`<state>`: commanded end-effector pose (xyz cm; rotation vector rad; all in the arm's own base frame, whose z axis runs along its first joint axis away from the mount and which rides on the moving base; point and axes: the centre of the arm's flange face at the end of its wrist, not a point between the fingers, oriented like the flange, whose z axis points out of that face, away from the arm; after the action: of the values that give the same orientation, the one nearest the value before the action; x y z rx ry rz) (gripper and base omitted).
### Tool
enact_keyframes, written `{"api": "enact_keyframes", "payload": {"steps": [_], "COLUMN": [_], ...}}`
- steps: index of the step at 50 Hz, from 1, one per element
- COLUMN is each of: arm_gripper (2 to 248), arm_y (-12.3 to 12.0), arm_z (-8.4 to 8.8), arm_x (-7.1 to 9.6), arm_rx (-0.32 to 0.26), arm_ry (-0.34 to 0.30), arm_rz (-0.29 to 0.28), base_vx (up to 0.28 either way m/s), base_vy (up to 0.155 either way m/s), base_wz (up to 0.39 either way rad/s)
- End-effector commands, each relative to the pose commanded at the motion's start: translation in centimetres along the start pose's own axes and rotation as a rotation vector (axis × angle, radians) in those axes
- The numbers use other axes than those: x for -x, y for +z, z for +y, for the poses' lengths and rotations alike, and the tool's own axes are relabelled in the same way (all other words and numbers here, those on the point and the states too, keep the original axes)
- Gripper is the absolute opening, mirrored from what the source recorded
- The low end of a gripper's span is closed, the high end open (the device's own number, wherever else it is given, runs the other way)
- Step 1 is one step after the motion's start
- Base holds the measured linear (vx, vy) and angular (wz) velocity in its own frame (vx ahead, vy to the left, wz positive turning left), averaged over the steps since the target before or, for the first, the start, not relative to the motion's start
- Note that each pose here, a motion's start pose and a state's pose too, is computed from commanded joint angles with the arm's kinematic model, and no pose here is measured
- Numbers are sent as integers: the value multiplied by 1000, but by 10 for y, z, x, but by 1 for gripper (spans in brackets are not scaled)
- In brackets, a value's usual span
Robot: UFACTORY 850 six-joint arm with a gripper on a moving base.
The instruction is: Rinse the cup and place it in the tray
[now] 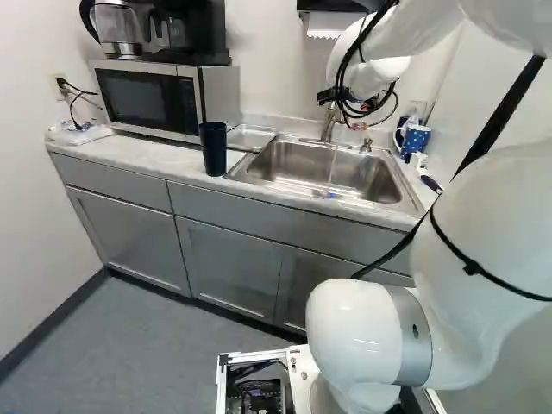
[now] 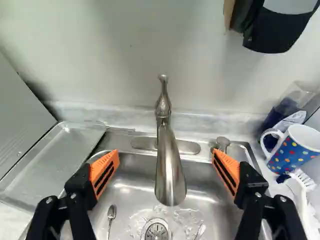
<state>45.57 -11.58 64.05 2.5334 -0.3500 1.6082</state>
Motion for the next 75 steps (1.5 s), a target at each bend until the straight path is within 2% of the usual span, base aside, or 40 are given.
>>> {"api": "enact_keyframes", "payload": {"steps": [30,70,75], "arm_gripper": [247,247,247], "arm_y": [-4,-15,-16], "arm_z": [1,2,3], "arm_x": [20,48,50], "arm_rx": [1,11,12], "arm_ry": [-2,-44,-46], "arm_rz": [-213,-543,-565], "base_vx": [0,0,0], "base_vy": [0,0,0], "base_wz": [0,0,0]}}
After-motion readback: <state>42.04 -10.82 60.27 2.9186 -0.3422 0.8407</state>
